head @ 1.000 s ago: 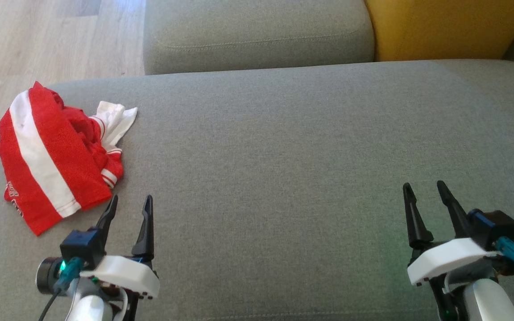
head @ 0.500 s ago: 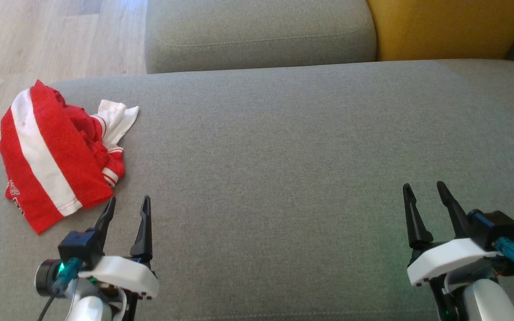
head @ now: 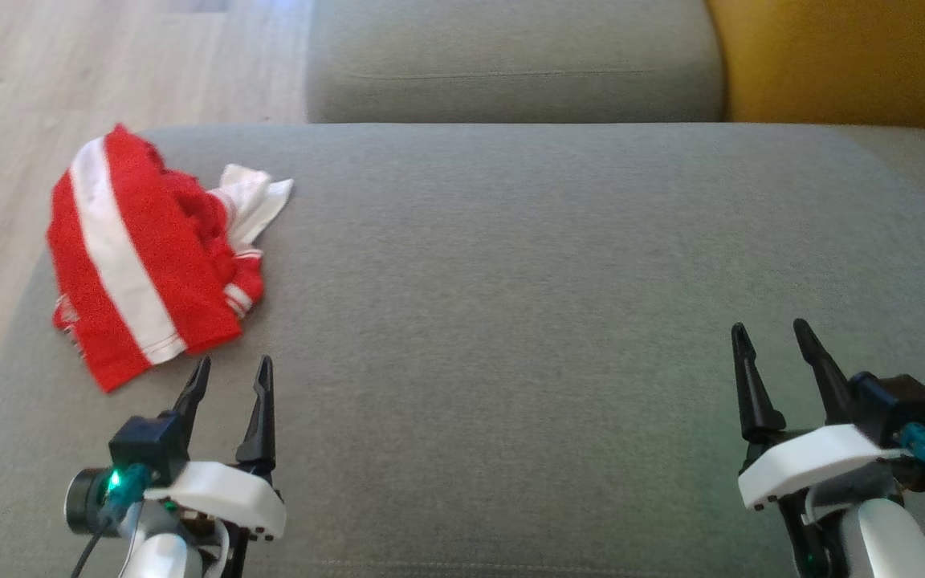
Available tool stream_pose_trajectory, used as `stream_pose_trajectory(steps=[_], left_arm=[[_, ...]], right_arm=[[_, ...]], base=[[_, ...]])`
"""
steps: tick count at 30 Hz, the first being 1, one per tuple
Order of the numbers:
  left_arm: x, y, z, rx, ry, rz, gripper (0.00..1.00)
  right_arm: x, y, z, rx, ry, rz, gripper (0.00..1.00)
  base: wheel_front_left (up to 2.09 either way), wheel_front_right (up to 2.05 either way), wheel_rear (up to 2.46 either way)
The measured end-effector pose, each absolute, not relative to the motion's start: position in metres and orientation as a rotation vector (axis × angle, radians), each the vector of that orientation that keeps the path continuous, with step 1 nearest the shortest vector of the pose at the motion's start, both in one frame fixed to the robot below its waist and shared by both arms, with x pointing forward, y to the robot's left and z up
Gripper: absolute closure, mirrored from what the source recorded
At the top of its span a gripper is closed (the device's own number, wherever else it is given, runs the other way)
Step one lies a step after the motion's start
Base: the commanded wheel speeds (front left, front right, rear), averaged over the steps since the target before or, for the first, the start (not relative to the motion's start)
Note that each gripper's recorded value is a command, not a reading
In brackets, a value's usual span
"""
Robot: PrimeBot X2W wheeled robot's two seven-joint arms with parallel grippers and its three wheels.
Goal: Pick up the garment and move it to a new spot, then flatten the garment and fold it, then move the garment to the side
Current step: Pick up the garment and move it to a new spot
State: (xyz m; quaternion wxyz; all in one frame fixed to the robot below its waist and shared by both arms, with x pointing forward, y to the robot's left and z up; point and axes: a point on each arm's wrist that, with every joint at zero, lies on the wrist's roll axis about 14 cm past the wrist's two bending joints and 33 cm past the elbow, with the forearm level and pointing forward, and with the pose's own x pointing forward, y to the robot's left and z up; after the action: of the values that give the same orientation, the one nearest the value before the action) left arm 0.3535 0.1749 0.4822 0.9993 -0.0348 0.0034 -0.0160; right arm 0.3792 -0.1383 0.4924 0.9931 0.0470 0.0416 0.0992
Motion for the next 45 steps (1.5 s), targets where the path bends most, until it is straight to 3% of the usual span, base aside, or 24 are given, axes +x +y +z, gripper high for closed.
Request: stream_pose_trajectory(steps=[18,26,45], left_arm=[[0.288,0.290,0.489,-0.035,-0.021,0.339,0.00],[0.262,0.314,0.488,-0.042,-0.019,0.437,0.00],[0.256,0.322,0.482,-0.053,0.002,0.482,0.00]], right_arm=[[0.396,-0.010,0.508,0.068,0.072,0.560,0.00],[0.392,0.027,0.513,0.064,0.061,0.666,0.00],[0.393,0.040,0.510,0.064,0.074,0.698,0.00]], base=[[0.00,0.00,0.00],[0.00,0.00,0.00],[0.00,0.00,0.00]])
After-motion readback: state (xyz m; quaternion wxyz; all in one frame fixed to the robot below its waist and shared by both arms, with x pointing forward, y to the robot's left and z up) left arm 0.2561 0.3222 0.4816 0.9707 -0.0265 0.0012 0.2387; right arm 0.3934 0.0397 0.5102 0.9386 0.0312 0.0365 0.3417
